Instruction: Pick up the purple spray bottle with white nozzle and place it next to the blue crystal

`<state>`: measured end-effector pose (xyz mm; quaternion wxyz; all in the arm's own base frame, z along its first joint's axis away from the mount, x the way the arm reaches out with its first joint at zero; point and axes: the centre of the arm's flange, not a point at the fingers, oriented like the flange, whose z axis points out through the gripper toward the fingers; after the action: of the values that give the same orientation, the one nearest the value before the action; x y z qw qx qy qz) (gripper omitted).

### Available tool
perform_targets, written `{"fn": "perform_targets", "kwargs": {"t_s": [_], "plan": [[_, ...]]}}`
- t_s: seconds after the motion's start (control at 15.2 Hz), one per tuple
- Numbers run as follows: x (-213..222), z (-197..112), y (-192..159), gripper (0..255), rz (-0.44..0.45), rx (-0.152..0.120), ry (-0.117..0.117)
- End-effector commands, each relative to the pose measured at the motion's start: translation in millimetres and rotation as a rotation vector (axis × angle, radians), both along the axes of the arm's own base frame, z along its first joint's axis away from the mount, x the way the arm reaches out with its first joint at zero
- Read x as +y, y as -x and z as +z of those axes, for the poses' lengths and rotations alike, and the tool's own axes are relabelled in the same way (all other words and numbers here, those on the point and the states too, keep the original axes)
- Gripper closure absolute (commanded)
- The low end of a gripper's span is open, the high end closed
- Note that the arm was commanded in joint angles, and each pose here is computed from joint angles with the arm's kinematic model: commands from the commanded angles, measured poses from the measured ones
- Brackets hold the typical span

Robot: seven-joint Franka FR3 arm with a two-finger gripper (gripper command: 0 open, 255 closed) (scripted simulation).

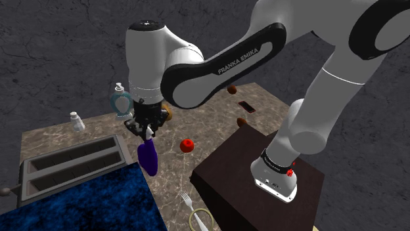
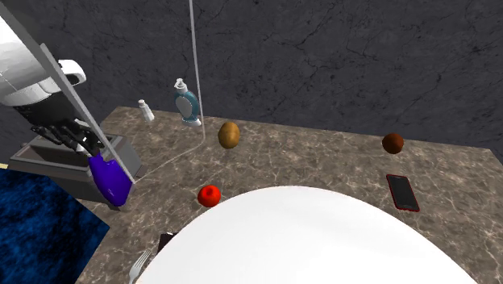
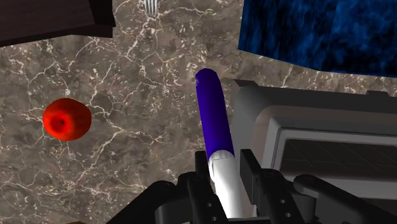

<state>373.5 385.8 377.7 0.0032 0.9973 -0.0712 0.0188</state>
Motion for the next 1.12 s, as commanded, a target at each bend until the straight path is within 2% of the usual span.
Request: {"fn": "perform_targets", "kwargs": {"t_s": [0.0,1.06], "plan": [[0,-9,0,255,0.000,-0.001,-0.001],[0,-95,0,255,0.000,-0.001,-0.001]]}}
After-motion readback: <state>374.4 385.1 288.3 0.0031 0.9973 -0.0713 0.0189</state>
